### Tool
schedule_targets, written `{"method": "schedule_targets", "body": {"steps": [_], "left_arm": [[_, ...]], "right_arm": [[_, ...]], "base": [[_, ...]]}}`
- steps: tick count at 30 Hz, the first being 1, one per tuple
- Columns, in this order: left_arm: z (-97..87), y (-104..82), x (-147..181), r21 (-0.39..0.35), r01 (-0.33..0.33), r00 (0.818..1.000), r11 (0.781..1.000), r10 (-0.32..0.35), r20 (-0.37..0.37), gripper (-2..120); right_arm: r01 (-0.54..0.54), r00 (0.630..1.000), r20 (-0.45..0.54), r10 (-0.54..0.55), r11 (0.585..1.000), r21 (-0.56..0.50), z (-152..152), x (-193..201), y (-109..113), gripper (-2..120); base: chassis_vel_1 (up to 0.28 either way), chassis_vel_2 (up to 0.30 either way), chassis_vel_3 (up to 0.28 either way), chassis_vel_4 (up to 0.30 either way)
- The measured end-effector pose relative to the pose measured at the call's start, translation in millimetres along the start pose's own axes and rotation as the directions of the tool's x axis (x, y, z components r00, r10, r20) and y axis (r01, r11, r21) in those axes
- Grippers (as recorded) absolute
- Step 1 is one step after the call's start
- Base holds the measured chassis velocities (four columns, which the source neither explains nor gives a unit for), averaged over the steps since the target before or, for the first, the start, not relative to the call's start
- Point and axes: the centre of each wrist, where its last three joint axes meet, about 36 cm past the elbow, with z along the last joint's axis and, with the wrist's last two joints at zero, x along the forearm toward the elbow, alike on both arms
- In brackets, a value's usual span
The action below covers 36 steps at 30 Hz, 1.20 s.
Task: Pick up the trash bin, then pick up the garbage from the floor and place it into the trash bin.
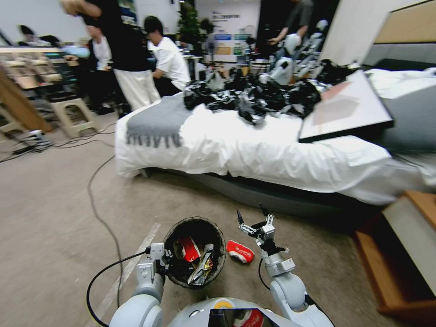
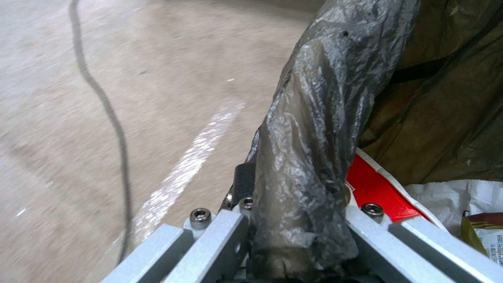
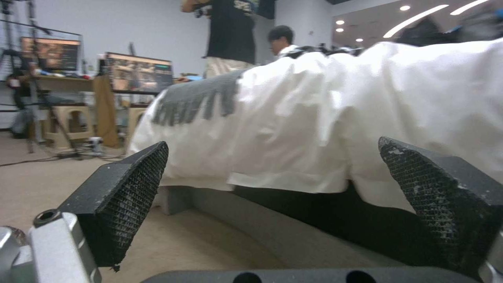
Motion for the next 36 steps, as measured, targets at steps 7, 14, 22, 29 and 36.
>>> {"method": "schedule_targets", "body": {"steps": [7, 14, 22, 29, 36], "left_arm": [[1.3, -0.9, -2, 0.005, -0.001, 1.0, 1.0, 0.001, 0.007, 0], [0.4, -0.6, -3, 0.006, -0.001, 1.0, 1.0, 0.001, 0.012, 0], [1.2, -1.1, -6, 0.005, -0.002, 1.0, 1.0, 0.001, 0.013, 0], [2.3, -1.1, -7, -0.002, 0.002, 1.0, 1.0, -0.002, 0.015, 0], [4.6, -3.3, -8, -0.007, -0.002, 1.0, 1.0, 0.002, 0.015, 0]], "right_arm": [[-0.002, 1.0, 0.005, 0.002, 1.0, 0.007, 0, -2, -3, 100], [-0.007, 1.0, -0.004, 0.007, 1.0, 0.028, 2, -1, -12, 100], [0.029, 0.991, -0.135, -0.017, 0.996, 0.087, 24, 15, -39, 100], [0.098, 0.947, -0.314, -0.062, 0.99, 0.102, 43, 37, -54, 100], [0.216, 0.825, -0.55, -0.13, 0.972, 0.094, 63, 69, -71, 100]], "base": [[0.044, 0.046, 0.036, 0.048], [0.0, 0.0, 0.0, 0.0], [0.0, 0.0, 0.0, 0.0], [0.0, 0.0, 0.0, 0.0], [0.0, 0.0, 0.0, 0.0]]}}
